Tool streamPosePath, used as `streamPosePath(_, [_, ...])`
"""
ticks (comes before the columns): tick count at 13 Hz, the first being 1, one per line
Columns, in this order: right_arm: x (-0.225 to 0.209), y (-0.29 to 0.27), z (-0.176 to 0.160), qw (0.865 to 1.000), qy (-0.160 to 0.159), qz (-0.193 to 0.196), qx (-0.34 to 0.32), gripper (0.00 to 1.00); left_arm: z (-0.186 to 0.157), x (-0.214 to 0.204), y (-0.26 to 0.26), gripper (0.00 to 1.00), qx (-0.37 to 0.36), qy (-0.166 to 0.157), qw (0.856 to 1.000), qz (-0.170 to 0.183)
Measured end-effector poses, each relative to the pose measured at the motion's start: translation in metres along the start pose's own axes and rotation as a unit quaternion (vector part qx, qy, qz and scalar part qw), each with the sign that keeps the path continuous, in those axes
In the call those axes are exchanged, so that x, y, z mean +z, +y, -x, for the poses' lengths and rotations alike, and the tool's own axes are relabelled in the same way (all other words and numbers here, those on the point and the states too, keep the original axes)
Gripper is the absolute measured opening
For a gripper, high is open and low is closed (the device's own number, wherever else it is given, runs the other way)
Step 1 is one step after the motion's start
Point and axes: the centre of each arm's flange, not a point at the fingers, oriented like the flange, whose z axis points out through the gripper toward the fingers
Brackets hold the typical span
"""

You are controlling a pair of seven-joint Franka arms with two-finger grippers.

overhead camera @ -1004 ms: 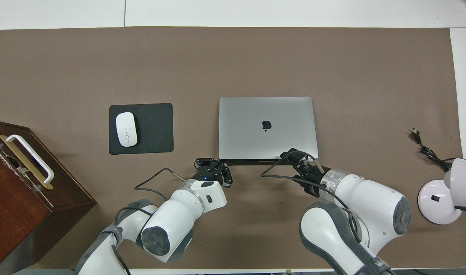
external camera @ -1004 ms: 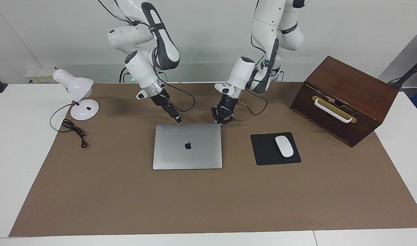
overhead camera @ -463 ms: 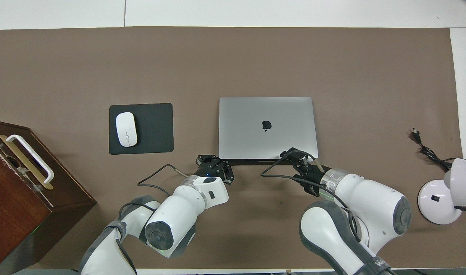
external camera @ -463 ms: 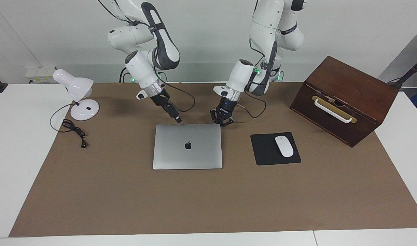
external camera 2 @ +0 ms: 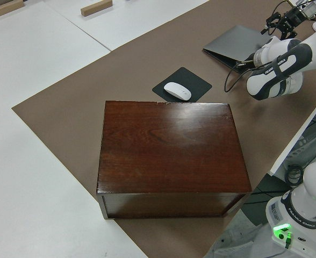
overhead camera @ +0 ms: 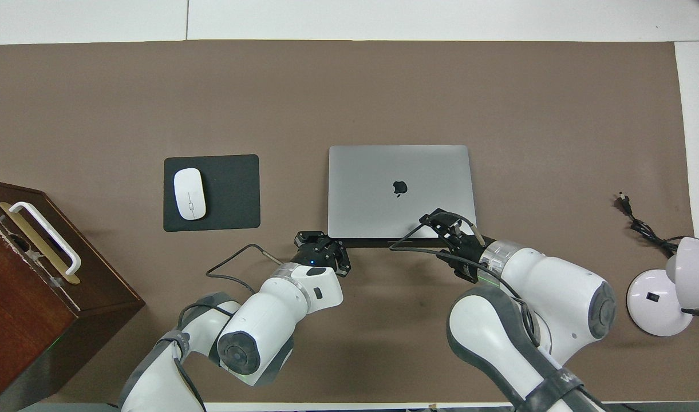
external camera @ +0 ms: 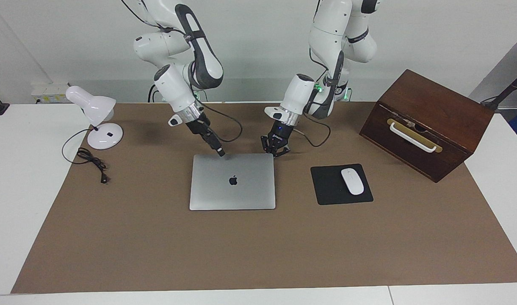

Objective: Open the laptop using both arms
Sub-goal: 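Hold the laptop base with the left gripper and grip the lid edge, then lift the laptop lid upward with the right gripper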

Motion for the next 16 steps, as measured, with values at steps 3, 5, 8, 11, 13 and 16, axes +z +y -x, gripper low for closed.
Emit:
streamPosePath(3, [0.008, -0.001, -0.003, 1.0, 0.001, 0.005, 0.001, 1.0, 0.0, 0.0, 0.0, 0.01, 0.008, 0.0, 1.0, 0.0])
streamPosePath(5, [0.013, -0.004, -0.007, 1.0, 0.005, 0.006, 0.002, 1.0, 0.0, 0.0, 0.0, 0.01, 0.01, 0.0, 1.0, 0.0])
streamPosePath(8, [0.02, -0.012, -0.014, 1.0, 0.008, 0.004, 0.0, 1.0, 0.0, 0.0, 0.0, 0.01, 0.012, 0.0, 1.0, 0.0])
streamPosePath(11, [0.023, -0.017, -0.015, 1.0, 0.01, 0.002, -0.001, 1.0, 0.0, 0.0, 0.0, 0.01, 0.013, 0.0, 1.0, 0.0])
streamPosePath(13, [0.023, -0.02, -0.015, 1.0, 0.01, 0.0, -0.002, 1.0, 0.0, 0.0, 0.0, 0.01, 0.013, 0.0, 1.0, 0.0])
streamPosePath(16, [0.021, -0.028, -0.015, 1.0, 0.01, -0.007, -0.004, 1.0, 0.0, 0.0, 0.0, 0.01, 0.013, 0.001, 1.0, 0.0])
